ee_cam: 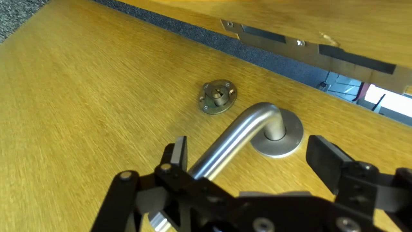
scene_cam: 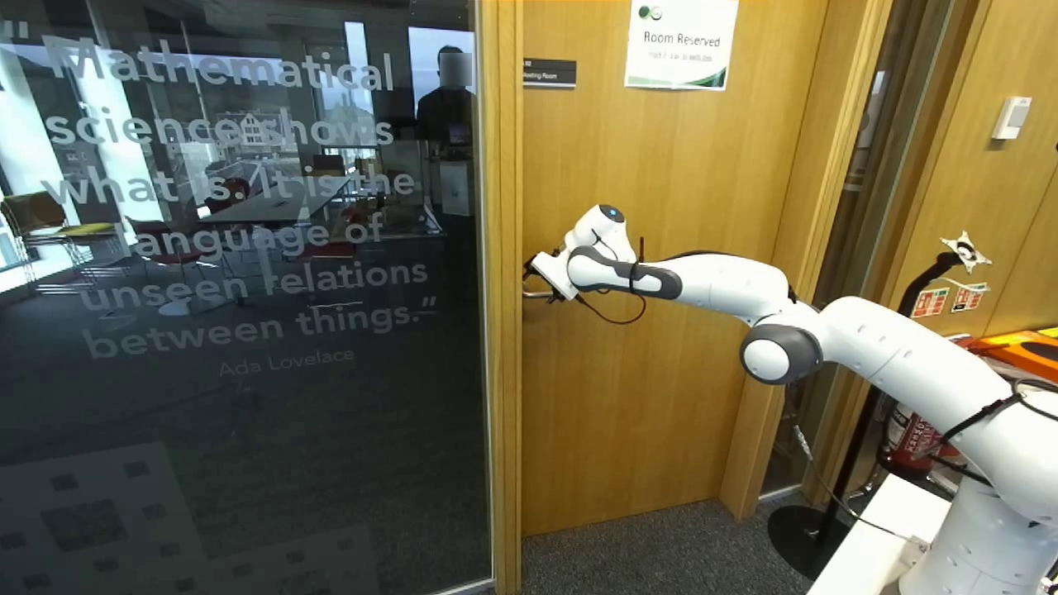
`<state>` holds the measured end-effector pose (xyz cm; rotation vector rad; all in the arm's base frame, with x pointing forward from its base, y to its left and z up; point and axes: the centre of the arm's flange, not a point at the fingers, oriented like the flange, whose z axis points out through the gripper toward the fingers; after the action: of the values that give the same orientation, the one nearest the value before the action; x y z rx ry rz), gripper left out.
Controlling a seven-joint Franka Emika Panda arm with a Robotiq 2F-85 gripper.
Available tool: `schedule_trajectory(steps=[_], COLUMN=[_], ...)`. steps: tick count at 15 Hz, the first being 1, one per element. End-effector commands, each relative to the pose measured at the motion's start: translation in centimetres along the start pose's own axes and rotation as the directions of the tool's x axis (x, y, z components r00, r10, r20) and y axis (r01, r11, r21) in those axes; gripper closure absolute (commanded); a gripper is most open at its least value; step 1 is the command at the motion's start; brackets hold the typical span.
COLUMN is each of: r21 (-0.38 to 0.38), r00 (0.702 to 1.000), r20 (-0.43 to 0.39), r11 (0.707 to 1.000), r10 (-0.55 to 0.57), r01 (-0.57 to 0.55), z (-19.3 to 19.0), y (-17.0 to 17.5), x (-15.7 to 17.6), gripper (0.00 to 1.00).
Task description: Push the door handle down and open the door
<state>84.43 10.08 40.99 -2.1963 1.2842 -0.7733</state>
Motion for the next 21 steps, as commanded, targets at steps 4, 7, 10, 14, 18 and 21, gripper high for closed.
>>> schedule_trajectory(steps=[4, 7, 10, 14, 18, 21], r21=[-0.114, -0.207, -0.318, -0.43, -0.494, -0.531], r00=[0.982, 0.966, 0.939, 0.928, 0.935, 0.94], r20=[0.161, 0.221, 0.313, 0.351, 0.331, 0.312], r11=[0.986, 0.962, 0.916, 0.859, 0.82, 0.796], r10=[-0.102, -0.134, -0.141, -0.127, -0.129, -0.135], r01=[0.121, 0.181, 0.243, 0.28, 0.288, 0.291], z=[-2.6, -3.8, -3.6, -2.9, -3.2, -3.3], y=[-5.9, -5.3, -3.5, -1.7, -1.2, -0.9], x=[1.6, 2.2, 2.7, 3.0, 3.4, 3.7], gripper=[0.0, 0.0, 0.0, 0.0, 0.0, 0.0])
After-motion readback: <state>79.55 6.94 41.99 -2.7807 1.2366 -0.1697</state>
